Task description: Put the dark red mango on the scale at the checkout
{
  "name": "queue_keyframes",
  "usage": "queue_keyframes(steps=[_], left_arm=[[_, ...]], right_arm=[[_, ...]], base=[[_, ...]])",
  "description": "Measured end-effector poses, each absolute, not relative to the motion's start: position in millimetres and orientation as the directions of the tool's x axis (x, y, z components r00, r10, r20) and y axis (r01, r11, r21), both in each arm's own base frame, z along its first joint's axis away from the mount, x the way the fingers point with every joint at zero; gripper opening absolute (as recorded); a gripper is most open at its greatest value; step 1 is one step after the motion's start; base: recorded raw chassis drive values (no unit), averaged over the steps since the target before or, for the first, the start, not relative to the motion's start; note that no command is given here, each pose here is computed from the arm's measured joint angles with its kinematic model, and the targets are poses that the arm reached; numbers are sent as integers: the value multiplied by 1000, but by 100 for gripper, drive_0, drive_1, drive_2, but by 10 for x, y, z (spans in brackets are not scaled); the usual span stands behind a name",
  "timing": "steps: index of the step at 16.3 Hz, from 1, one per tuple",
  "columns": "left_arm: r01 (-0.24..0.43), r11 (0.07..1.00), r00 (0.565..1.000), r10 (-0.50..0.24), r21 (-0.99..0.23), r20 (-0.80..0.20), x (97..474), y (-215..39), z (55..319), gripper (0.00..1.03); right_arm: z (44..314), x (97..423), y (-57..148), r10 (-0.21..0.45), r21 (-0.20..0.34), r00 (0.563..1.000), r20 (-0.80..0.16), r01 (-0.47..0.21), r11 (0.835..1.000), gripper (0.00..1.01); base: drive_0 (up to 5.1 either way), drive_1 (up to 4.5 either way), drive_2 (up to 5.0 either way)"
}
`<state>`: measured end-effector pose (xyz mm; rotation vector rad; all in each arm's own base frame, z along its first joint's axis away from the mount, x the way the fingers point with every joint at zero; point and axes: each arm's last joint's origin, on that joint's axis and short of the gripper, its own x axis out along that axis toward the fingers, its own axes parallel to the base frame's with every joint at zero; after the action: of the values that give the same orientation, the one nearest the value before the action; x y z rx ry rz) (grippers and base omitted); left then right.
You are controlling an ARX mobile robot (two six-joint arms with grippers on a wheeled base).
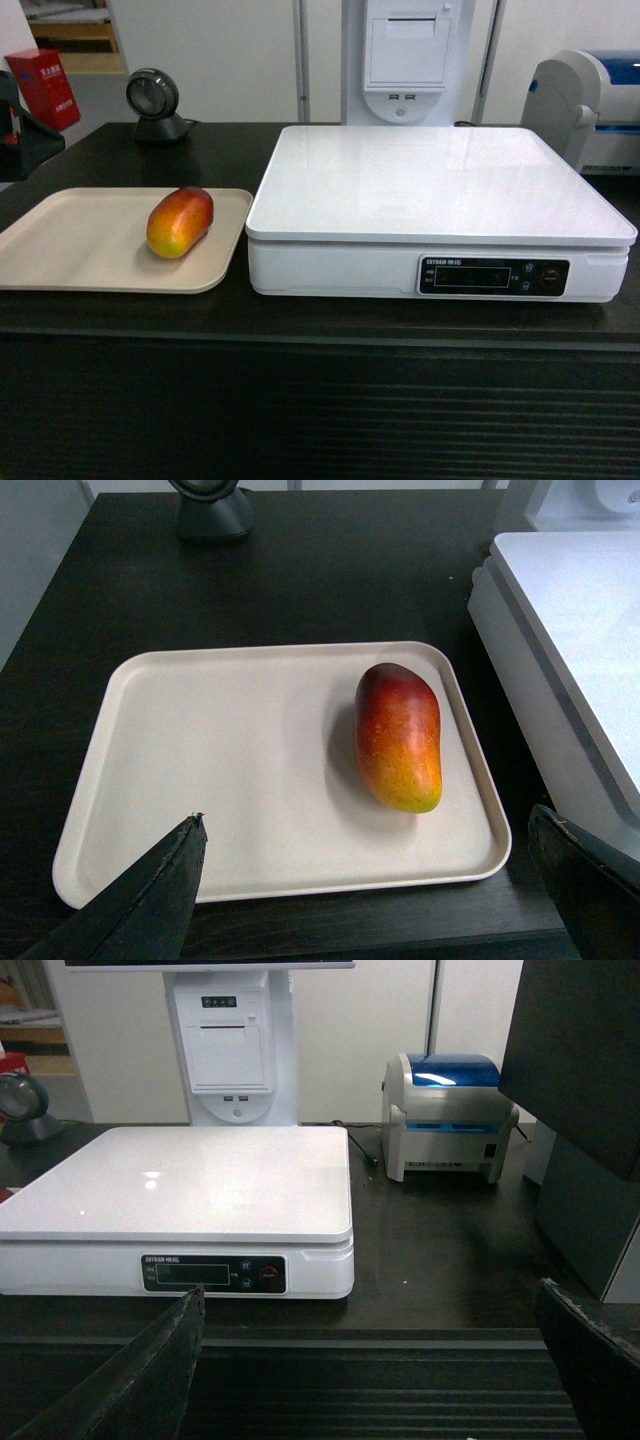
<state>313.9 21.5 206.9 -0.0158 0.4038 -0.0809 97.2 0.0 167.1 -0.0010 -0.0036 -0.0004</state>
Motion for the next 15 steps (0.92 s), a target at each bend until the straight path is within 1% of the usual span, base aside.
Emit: queue_keyframes(steps=[4, 5, 6, 8, 12, 13, 15], left_arm=[[66, 997, 903, -75, -36, -423, 3368, 197, 2116, 98], [60, 998, 898, -70, -36, -434, 3455, 185, 2138, 98], [46, 997, 885, -66, -55, -460, 3630, 166, 2145, 98], [32, 997, 868, -60, -65, -493, 3813, 133, 2154, 98], [22, 996, 851, -65, -89, -520, 3994, 125, 2177, 98], [24, 994, 845, -75, -103, -530, 4036, 128, 2158, 98], [16, 995, 826, -71, -103, -559, 4100, 135, 2085, 98]], right_arm=[[1671, 972, 0, 0, -1, 1000, 4, 0, 1000, 98], [1671, 972, 0, 0, -1, 1000, 4, 0, 1000, 98], [1671, 972, 0, 0, -1, 1000, 4, 0, 1000, 98], [1671, 972, 0, 0, -1, 1000, 4, 0, 1000, 98], [1671, 972, 0, 0, -1, 1000, 4, 0, 1000, 98], [1671, 972, 0, 0, -1, 1000, 4, 0, 1000, 98], [1671, 972, 0, -1, -1, 1000, 4, 1, 1000, 98]], base=[[0, 0, 0], [0, 0, 0], [0, 0, 0], [0, 0, 0], [0, 0, 0], [0, 0, 0], [0, 0, 0]])
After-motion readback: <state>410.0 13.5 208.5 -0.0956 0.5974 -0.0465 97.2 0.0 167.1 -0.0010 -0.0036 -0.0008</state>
